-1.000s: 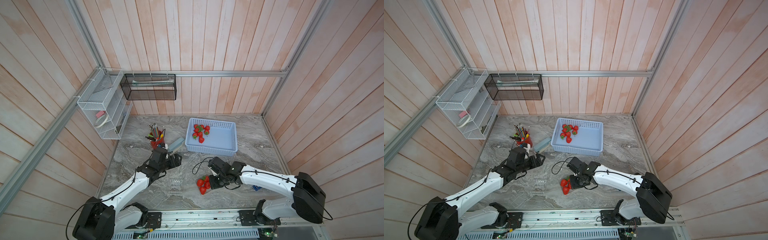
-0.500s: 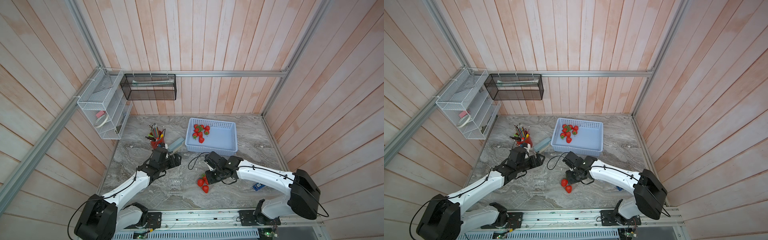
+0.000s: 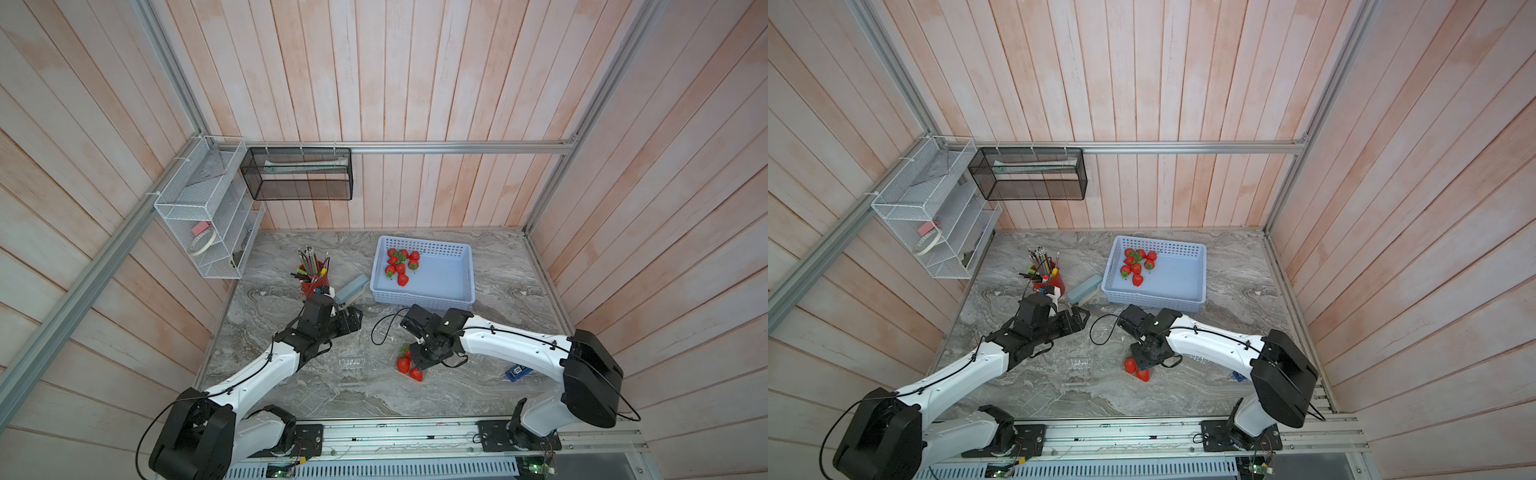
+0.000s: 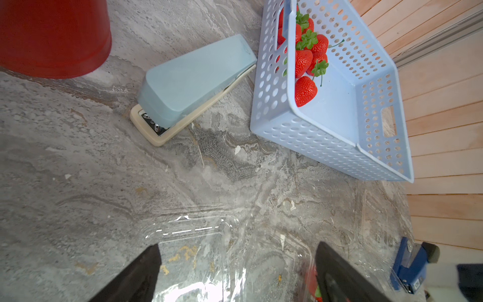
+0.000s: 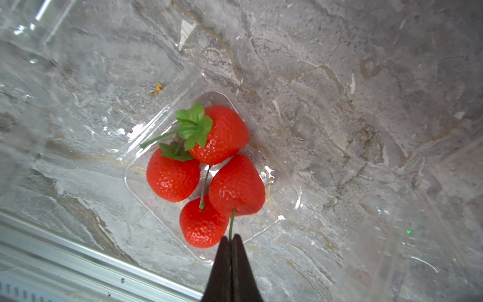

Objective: Pack strawberries into containers
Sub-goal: Close the packing box at the center of the board.

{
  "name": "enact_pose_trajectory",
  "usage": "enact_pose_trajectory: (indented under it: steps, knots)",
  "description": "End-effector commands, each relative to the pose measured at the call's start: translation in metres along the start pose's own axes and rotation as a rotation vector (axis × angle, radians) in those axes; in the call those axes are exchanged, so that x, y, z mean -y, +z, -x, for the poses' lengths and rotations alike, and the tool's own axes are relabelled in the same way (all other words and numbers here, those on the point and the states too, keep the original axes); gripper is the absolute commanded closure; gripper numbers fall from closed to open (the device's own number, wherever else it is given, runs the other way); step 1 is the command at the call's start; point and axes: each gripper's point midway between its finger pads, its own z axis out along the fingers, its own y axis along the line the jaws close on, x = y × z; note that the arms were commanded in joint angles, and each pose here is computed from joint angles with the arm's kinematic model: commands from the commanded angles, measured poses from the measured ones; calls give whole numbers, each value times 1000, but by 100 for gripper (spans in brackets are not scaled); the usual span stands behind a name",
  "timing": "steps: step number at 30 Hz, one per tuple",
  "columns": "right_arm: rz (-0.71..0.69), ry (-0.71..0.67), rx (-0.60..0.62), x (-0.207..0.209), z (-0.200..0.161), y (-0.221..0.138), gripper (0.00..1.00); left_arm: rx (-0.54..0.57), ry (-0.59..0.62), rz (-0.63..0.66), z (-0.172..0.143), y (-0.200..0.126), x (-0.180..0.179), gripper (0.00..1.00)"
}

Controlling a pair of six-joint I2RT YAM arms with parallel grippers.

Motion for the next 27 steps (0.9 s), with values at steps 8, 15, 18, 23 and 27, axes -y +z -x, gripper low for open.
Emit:
enact_pose_trajectory:
  steps: [8, 15, 18, 23, 27]
  knots:
    - [-39, -97, 10, -23, 15, 3, 80, -5, 8, -4, -4, 0, -4, 6]
    - [4, -86, 25, -33, 19, 3, 65, -11, 7, -4, -6, -1, -6, 6]
    - [36, -59, 58, -36, 24, -6, 65, -11, 11, -5, -7, -2, -6, 6]
    - [210, 55, 135, -38, 28, -27, 72, -20, 17, 0, -11, -2, -9, 8]
    - [297, 165, 189, -22, 23, -36, 88, -37, 24, -28, -16, -1, -6, 22]
